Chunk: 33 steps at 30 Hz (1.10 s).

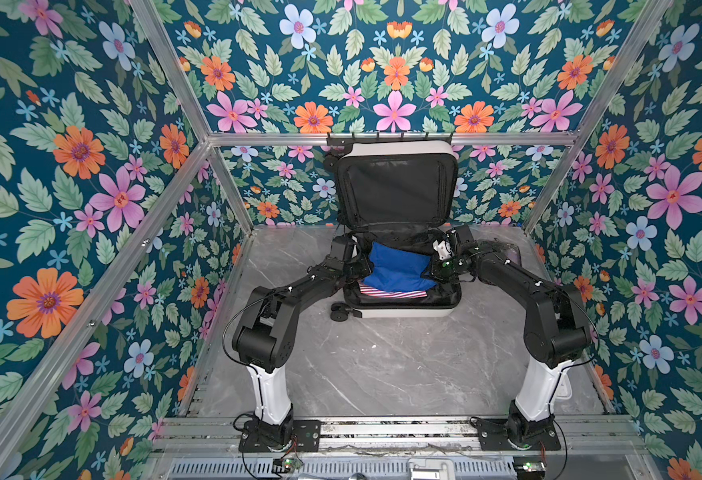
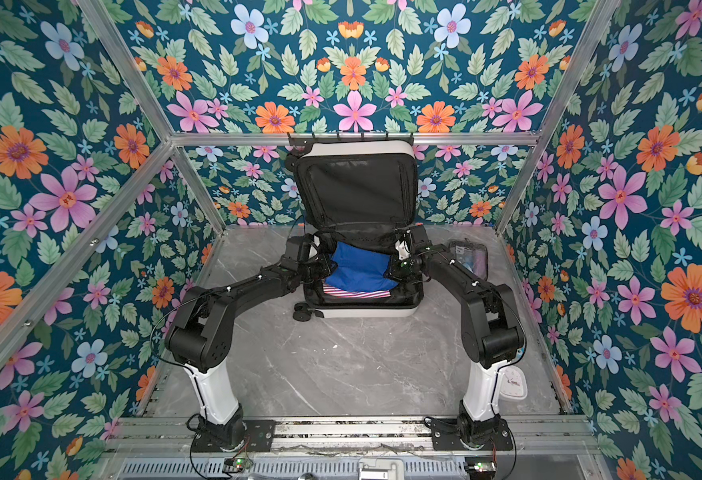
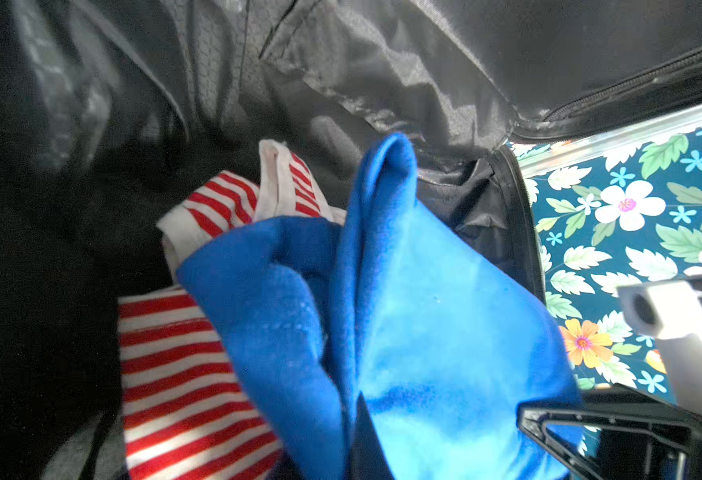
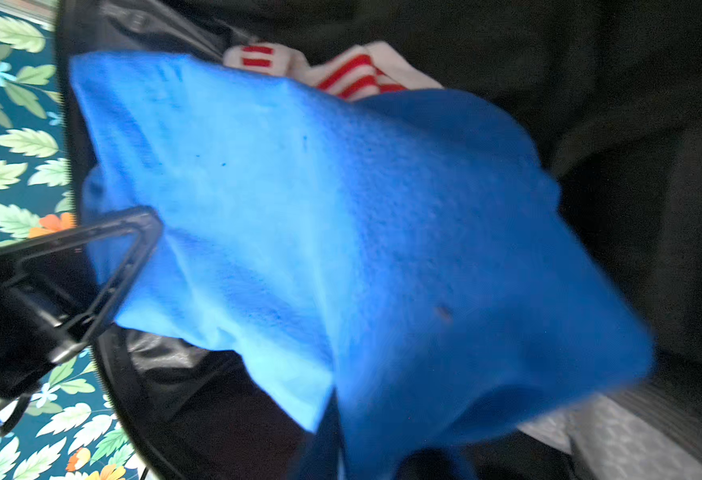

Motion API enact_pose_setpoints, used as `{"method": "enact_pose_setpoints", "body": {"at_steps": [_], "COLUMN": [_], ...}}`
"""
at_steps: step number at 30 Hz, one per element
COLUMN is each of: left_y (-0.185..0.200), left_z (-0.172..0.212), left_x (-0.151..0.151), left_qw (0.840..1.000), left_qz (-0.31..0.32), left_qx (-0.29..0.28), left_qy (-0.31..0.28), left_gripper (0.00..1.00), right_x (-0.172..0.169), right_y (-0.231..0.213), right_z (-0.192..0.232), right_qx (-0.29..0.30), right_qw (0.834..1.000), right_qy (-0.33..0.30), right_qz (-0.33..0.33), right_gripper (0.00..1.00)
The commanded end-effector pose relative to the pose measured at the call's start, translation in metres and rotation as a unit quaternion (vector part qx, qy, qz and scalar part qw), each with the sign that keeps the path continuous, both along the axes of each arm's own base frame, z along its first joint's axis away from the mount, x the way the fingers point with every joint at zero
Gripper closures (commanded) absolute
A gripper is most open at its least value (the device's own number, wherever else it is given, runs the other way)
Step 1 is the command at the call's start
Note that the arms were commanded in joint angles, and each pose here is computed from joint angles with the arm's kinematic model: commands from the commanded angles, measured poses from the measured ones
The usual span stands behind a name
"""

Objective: Pack the luggage
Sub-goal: 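Lower the blue shirt onto the striped shirt with both grippers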

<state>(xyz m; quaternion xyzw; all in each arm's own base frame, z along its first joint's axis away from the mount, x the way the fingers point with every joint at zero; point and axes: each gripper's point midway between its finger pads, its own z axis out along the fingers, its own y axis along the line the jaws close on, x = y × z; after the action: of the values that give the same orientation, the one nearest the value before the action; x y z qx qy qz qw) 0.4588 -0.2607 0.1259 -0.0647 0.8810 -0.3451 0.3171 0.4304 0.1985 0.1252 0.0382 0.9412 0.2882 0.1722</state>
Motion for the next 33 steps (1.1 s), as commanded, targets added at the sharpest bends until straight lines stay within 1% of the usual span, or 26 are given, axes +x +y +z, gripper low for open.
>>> {"method": "enact_pose_setpoints", "body": {"at_steps": [1, 3, 4, 5, 6, 8, 11, 14, 19, 22, 25, 27, 29, 31, 33], "left_y": [0.012, 0.015, 0.016, 0.018, 0.020, 0.023, 0.026, 0.031, 0.045, 0.050, 0.052, 0.047, 0.034, 0.024, 0.014], "left_z": [-0.006, -0.004, -0.002, 0.001, 0.004, 0.012, 0.024, 0.036, 0.056, 0.067, 0.076, 0.079, 0.076, 0.070, 0.061], "left_x": [-0.002, -0.003, -0.003, -0.004, -0.004, -0.004, -0.004, -0.002, 0.000, 0.000, -0.003, -0.004, -0.006, -0.007, -0.009], "left_qw": [1.000, 0.999, 0.999, 0.999, 0.999, 0.999, 0.998, 0.997, 0.993, 0.991, 0.990, 0.992, 0.995, 0.996, 0.996], "left_qz": [0.014, 0.017, 0.018, 0.021, 0.024, 0.026, 0.030, 0.036, 0.060, 0.067, 0.069, 0.059, 0.032, 0.015, -0.001], "left_qx": [0.024, 0.031, 0.033, 0.035, 0.036, 0.038, 0.045, 0.056, 0.089, 0.098, 0.096, 0.083, 0.062, 0.058, 0.058], "left_qy": [0.004, 0.001, 0.000, -0.002, -0.003, -0.011, -0.022, -0.033, -0.050, -0.062, -0.072, -0.079, -0.077, -0.071, -0.066], "left_gripper": [0.96, 0.85, 0.73, 0.66, 0.60, 0.54, 0.49, 0.49, 0.49, 0.50, 0.52, 0.56, 0.60, 0.65, 0.67], "right_x": [-0.001, -0.001, -0.002, -0.002, -0.003, -0.002, -0.001, -0.001, -0.003, -0.006, -0.009, -0.011, -0.013, -0.014, -0.013], "right_y": [-0.003, -0.006, -0.008, -0.010, -0.012, -0.016, -0.019, -0.022, -0.032, -0.028, -0.018, -0.011, -0.003, 0.004, 0.009], "right_z": [0.004, 0.010, 0.014, 0.017, 0.021, 0.027, 0.034, 0.042, 0.052, 0.056, 0.054, 0.050, 0.043, 0.036, 0.027], "right_qx": [-0.008, -0.014, -0.017, -0.020, -0.024, -0.033, -0.039, -0.045, -0.064, -0.049, -0.022, -0.012, -0.011, -0.012, -0.017], "right_qw": [1.000, 1.000, 0.999, 0.999, 0.999, 0.998, 0.998, 0.997, 0.995, 0.995, 0.997, 0.998, 0.998, 0.999, 0.999], "right_qy": [-0.013, -0.024, -0.029, -0.034, -0.039, -0.049, -0.057, -0.063, -0.070, -0.075, -0.068, -0.063, -0.057, -0.051, -0.043], "right_qz": [0.001, -0.002, -0.004, -0.006, -0.007, -0.012, -0.015, -0.020, -0.040, -0.037, -0.026, -0.020, -0.012, -0.005, -0.003], "right_gripper": [0.52, 0.42, 0.38, 0.36, 0.34, 0.31, 0.31, 0.31, 0.31, 0.32, 0.35, 0.37, 0.40, 0.41, 0.42]}}
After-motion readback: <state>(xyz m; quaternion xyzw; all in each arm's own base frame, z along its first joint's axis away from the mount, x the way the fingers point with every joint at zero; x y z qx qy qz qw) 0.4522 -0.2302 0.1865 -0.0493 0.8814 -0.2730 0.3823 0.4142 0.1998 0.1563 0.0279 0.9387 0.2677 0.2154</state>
